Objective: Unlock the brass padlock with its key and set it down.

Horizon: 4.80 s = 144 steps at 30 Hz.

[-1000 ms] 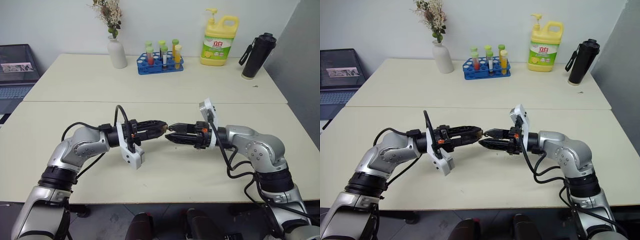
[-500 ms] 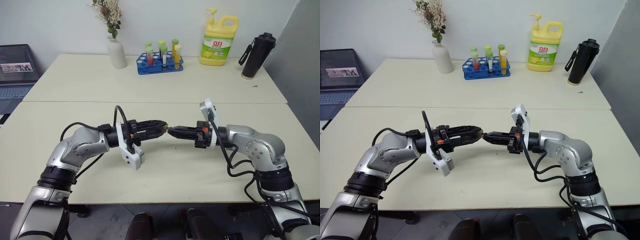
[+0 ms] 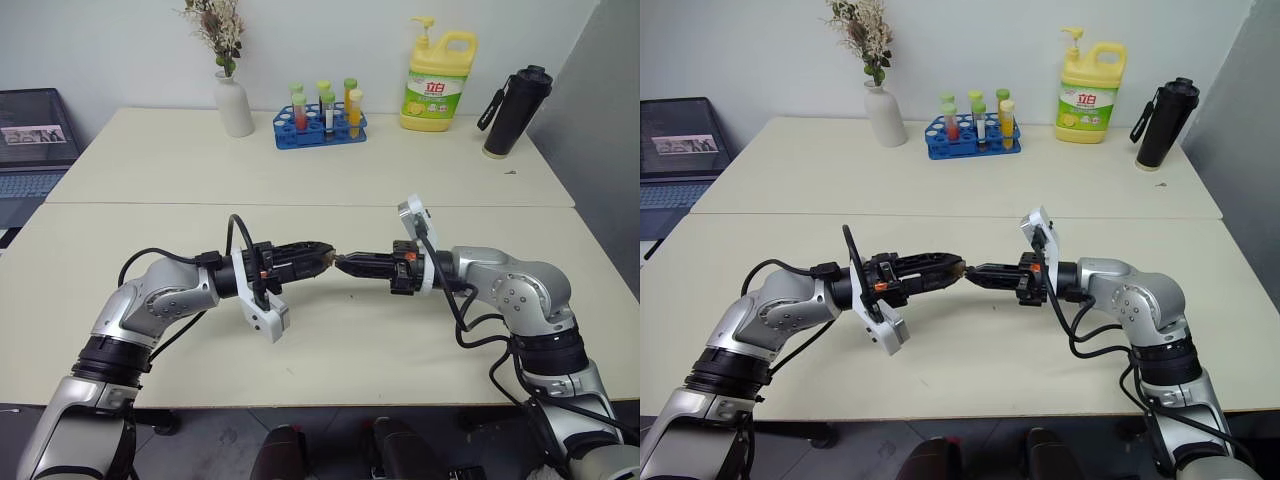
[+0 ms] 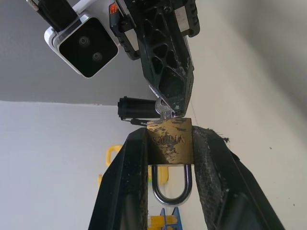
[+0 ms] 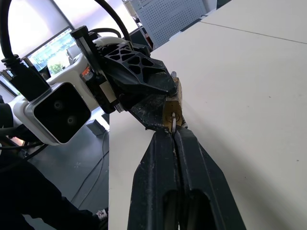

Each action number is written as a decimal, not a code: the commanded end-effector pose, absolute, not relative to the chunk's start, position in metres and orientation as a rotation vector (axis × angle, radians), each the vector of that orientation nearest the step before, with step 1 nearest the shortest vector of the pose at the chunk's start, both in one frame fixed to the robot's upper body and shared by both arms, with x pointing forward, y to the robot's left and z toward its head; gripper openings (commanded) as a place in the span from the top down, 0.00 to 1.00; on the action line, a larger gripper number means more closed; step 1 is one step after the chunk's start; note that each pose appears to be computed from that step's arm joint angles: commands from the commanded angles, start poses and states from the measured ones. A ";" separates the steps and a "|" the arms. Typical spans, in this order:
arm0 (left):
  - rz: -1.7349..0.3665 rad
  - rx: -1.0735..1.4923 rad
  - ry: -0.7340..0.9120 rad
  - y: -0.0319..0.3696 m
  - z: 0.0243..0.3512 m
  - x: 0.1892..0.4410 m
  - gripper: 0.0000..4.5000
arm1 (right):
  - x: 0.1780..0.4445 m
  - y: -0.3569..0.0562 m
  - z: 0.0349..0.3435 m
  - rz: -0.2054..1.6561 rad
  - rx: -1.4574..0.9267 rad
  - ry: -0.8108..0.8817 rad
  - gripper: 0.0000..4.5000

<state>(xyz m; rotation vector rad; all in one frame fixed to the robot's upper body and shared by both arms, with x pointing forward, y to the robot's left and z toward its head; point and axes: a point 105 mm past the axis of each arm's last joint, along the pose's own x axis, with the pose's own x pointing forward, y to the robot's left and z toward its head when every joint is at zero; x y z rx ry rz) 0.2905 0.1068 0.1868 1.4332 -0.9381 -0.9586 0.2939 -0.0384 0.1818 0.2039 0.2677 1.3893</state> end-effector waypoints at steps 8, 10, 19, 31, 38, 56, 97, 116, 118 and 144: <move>-0.932 1.448 -0.942 0.108 0.190 0.291 0.79 | 0.286 -0.039 0.199 1.437 0.194 0.184 0.63; -0.929 1.444 -0.947 0.107 0.191 0.291 0.79 | 0.291 -0.040 0.199 1.411 0.207 0.178 0.63; -0.919 1.447 -0.947 0.107 0.192 0.292 0.79 | 0.300 -0.042 0.200 1.383 0.240 0.171 0.63; -0.910 1.442 -0.949 0.107 0.193 0.292 0.79 | 0.299 -0.040 0.198 1.390 0.252 0.182 0.63; -0.905 1.443 -0.955 0.106 0.194 0.292 0.79 | 0.301 -0.038 0.198 1.389 0.266 0.191 0.92; -0.894 1.470 -0.978 0.106 0.192 0.292 0.79 | 0.293 -0.036 0.199 1.429 0.413 0.372 1.00; -0.853 1.448 -0.976 0.106 0.197 0.296 0.79 | 0.283 -0.055 0.194 1.412 0.045 0.224 0.25; -0.866 1.450 -0.996 0.103 0.198 0.294 0.79 | 0.306 -0.023 0.199 1.347 0.201 0.171 0.25; -0.866 1.451 -0.997 0.103 0.198 0.294 0.79 | 0.306 -0.022 0.199 1.352 0.206 0.170 0.25; -0.872 1.443 -0.997 0.101 0.194 0.292 0.79 | 0.307 -0.013 0.199 1.372 0.222 0.178 0.97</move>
